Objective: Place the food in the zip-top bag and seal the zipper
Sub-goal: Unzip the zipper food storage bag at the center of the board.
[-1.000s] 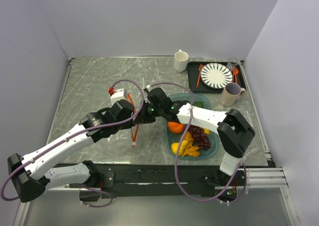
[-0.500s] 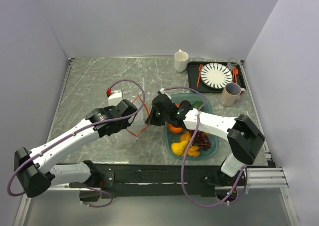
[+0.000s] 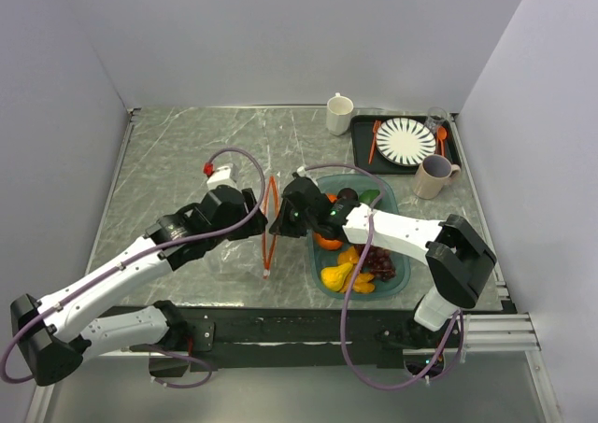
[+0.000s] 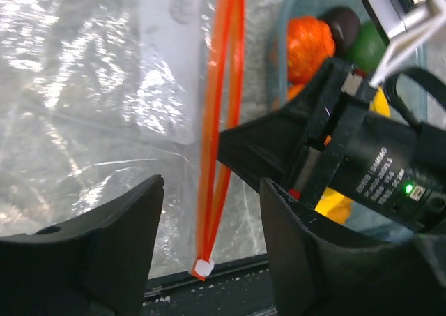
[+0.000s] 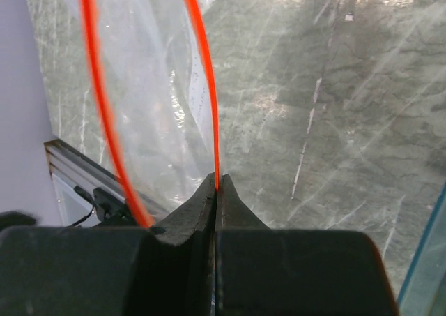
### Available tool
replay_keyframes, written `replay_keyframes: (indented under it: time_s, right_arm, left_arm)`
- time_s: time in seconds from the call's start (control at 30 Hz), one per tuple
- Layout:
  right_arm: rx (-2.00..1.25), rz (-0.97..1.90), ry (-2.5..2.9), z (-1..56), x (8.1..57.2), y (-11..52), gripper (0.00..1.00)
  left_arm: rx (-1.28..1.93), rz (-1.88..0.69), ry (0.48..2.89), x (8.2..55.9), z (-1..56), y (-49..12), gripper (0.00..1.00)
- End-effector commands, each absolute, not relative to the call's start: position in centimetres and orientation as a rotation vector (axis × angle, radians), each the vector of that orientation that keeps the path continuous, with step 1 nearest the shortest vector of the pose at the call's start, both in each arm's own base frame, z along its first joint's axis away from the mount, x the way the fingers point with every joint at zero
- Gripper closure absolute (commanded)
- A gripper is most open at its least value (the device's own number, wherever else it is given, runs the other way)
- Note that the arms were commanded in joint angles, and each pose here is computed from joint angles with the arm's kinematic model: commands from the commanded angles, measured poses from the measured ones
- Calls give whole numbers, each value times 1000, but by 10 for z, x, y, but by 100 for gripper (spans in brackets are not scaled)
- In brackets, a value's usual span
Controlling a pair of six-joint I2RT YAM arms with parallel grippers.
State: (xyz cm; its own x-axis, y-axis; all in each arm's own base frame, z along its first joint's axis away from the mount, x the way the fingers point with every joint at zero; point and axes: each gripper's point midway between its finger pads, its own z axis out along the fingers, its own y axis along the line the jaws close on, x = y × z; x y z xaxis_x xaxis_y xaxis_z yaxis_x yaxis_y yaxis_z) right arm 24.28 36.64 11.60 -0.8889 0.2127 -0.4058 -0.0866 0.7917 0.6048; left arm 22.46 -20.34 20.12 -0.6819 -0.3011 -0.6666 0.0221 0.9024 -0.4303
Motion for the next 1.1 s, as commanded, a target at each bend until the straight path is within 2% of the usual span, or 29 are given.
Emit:
replay_keyframes:
  time_s: [0.0,0.1,0.43,0.77,0.8,0.9,0.93,1.0,1.03,1.07]
  right_arm:
    - [83,969,2446,144,250,381,100]
    - [79,978,2436,147,251,382,100]
    - [75,971,2443,147,250,381,100]
    - [70,989,2421,152,249,379,100]
    - [68,995,2416,155,248,379,100]
    - [63,983,2414,156,248,377,100]
    - [59,977,2413,156,248,376,100]
    - [63,963,2414,155,248,374,100]
    - [67,952,2417,153,249,372,100]
    - [77,931,2423,151,250,369,100]
  left_arm:
    - [-147,-678,2243,224,207,-227,35]
    - [-137,-661,2270,224,194,-228,30]
    - [-197,-497,2338,231,160,-217,40]
    - [-207,-379,2383,238,142,-212,43]
    - [-204,-375,2389,238,140,-213,49]
    - [-203,-378,2398,238,137,-215,55]
    - [-208,-377,2396,238,135,-215,66]
    - [-219,-372,2395,237,135,-212,78]
    - [-221,-362,2400,235,135,-209,93]
    - [-231,-354,2391,234,139,-206,99]
